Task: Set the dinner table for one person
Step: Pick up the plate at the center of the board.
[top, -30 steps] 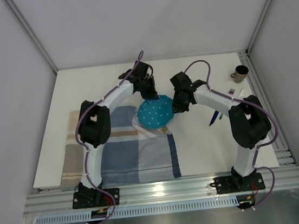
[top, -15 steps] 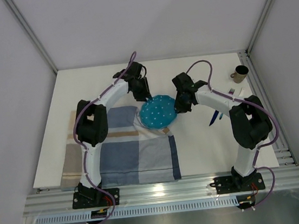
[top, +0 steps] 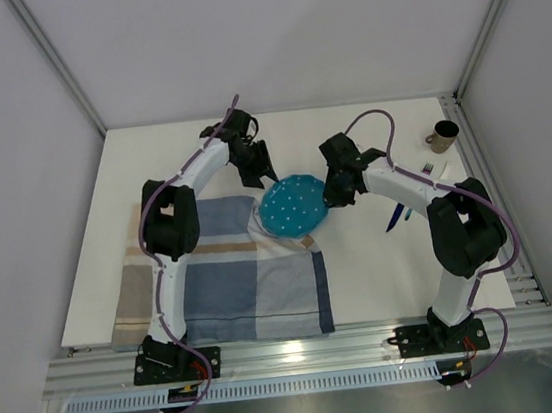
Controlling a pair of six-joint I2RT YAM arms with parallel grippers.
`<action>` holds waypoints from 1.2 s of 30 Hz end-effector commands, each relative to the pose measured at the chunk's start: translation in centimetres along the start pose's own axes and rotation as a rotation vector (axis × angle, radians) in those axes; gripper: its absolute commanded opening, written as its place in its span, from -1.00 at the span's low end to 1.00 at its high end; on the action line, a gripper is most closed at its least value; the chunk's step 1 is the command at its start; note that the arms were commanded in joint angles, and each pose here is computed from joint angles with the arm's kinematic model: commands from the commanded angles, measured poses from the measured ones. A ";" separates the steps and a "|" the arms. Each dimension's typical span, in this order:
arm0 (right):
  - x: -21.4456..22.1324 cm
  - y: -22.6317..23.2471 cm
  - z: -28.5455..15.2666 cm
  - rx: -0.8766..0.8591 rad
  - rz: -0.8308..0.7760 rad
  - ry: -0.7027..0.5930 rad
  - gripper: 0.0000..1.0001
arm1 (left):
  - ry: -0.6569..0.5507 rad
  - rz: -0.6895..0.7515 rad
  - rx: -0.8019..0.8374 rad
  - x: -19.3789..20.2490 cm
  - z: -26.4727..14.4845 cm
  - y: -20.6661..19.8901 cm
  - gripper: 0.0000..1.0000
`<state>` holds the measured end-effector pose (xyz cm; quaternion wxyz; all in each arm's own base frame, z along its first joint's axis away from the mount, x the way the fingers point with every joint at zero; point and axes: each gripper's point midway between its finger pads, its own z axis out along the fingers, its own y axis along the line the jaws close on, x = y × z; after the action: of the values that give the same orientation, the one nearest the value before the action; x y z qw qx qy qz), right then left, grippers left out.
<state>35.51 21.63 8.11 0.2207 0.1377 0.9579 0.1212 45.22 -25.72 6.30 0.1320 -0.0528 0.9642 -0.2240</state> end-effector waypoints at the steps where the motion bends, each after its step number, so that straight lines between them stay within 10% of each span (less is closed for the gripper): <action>1: -2.0 1.1 -2.3 -0.058 -0.011 -0.089 -1.00 | 0.050 0.019 0.005 0.6 -0.5 0.0 0.04; 36: -4.1 0.9 -0.2 -0.080 0.023 -0.061 -1.00 | 0.202 0.164 0.122 4.0 1.6 -0.2 -0.21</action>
<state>36.63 19.65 7.91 0.2183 0.1510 0.9564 0.1221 41.49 -26.03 3.12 0.0536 0.0229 0.9667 -0.2491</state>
